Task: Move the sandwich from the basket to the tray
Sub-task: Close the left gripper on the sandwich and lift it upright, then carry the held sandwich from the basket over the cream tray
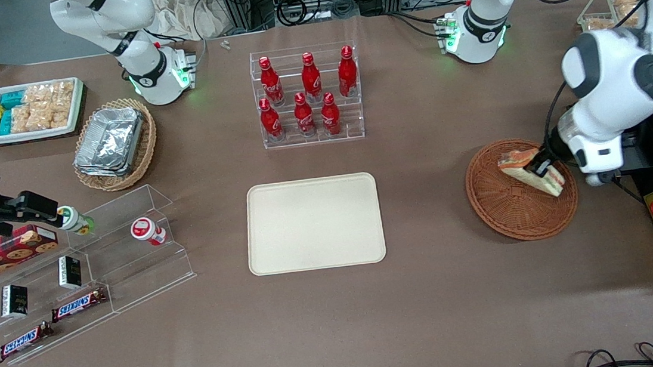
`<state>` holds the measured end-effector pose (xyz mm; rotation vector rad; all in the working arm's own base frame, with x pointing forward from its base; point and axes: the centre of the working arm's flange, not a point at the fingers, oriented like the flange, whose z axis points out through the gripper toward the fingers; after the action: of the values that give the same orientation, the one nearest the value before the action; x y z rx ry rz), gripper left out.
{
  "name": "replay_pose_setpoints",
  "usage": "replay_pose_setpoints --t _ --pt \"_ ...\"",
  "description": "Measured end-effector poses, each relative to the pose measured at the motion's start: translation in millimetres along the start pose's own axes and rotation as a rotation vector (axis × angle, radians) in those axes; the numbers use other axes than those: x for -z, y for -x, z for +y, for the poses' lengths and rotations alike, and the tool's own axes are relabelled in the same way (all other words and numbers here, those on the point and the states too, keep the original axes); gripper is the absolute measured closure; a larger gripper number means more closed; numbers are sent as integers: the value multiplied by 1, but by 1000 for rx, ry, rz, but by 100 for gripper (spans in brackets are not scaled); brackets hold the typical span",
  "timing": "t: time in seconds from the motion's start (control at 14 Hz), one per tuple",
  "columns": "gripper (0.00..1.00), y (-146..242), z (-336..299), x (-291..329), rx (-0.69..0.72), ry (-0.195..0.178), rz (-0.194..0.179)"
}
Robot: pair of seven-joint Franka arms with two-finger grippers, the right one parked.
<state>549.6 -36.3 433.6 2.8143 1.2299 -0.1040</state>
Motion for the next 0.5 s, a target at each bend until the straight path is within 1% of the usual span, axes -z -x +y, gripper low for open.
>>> replay_pose_setpoints --t 0.07,0.21,0.36,0.5 --pt "84 -1 9 30 -9 8 1" --pt "84 1 23 70 -28 23 6" --pt "84 8 40 85 -66 37 11" --pt "84 28 61 80 -162 36 1"
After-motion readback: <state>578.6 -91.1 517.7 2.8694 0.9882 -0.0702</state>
